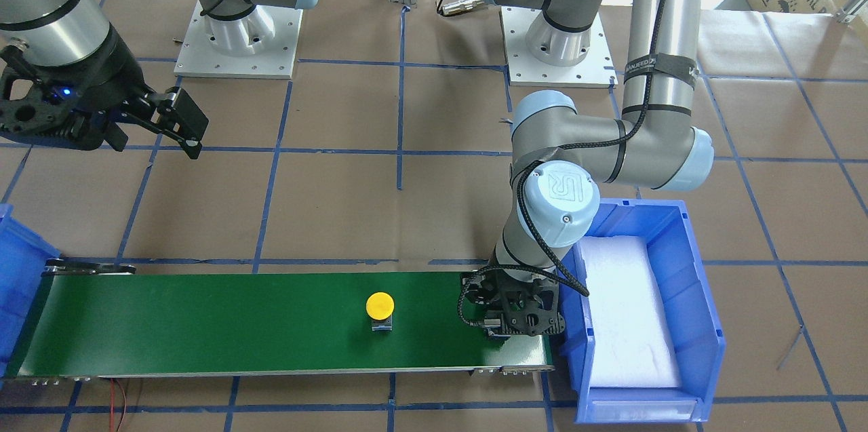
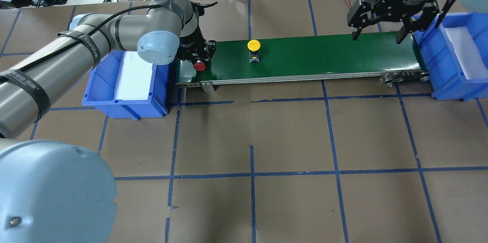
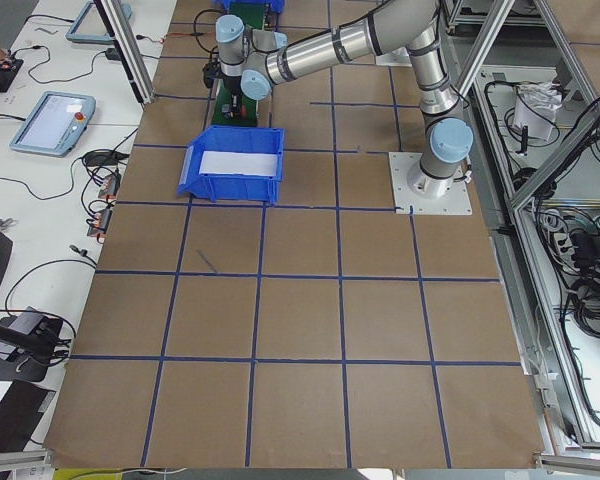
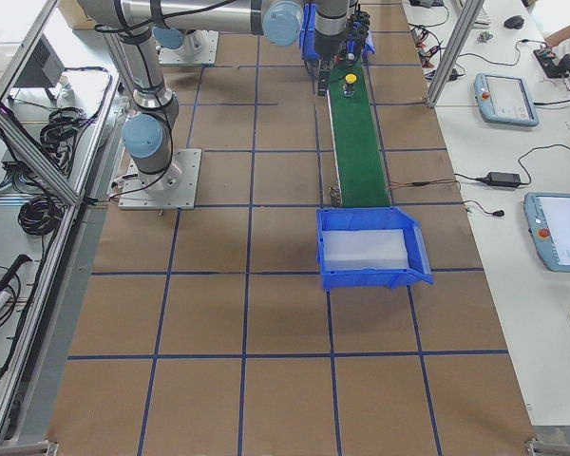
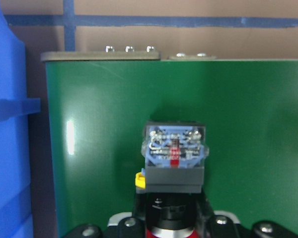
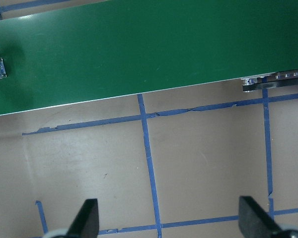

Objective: Transport two buttons from left to right
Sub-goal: 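Carry the red button onto the conveyor and release it with the left gripper, then withdraw the left gripper over the bin while the right gripper moves above the conveyor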

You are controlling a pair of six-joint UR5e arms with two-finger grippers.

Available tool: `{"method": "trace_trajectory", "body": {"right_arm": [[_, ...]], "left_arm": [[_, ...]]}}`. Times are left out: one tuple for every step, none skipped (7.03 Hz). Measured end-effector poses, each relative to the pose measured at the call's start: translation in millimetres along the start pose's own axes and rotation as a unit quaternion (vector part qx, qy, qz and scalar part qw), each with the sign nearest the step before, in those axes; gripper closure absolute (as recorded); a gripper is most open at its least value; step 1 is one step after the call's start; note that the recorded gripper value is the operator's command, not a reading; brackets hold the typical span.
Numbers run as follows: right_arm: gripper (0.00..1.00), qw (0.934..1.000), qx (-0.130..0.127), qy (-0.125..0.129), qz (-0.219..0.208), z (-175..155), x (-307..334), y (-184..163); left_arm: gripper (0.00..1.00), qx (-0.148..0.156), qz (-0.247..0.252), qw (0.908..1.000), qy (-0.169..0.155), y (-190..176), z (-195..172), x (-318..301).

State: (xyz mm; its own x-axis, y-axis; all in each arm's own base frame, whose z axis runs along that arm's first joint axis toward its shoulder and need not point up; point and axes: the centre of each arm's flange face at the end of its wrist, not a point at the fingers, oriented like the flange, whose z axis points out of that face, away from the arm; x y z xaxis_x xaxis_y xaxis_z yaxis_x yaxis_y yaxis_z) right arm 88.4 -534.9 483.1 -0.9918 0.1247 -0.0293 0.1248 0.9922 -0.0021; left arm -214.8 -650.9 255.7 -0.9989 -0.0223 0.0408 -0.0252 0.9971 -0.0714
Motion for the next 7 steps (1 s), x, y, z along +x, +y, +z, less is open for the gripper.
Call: {"method": "trace_trajectory", "body": {"right_arm": [[0.00,1.0000,0.001,0.000,-0.001,-1,-2,1],[0.00,1.0000,0.002,-0.001,-0.003,-2,-4,3],[0.00,1.0000,-0.001,-0.001,-0.010,-1,-7,4],[0.00,0.9998,-0.006,-0.001,-0.018,1,-12,4],[0.00,0.9997,-0.007,-0.001,-0.023,3,-15,2],[0.00,0.9997,-0.009,-0.007,-0.024,6,-16,-2],[0.00,0.9995,-0.005,-0.020,-0.023,11,-17,-8]], "left_arm": [[0.00,0.011,-0.002,0.9999,0.001,-4,-4,-2],[0.00,0.015,-0.004,0.9999,0.001,-5,-10,-5],[0.00,0.020,-0.004,0.9998,0.001,1,-30,-6],[0.00,0.022,-0.003,0.9997,0.002,14,-69,-6],[0.00,0.024,-0.002,0.9997,0.003,37,-120,-8],[0.00,0.027,0.001,0.9996,0.004,69,-175,-8],[0.00,0.025,0.004,0.9997,0.006,103,-216,-9]]}}
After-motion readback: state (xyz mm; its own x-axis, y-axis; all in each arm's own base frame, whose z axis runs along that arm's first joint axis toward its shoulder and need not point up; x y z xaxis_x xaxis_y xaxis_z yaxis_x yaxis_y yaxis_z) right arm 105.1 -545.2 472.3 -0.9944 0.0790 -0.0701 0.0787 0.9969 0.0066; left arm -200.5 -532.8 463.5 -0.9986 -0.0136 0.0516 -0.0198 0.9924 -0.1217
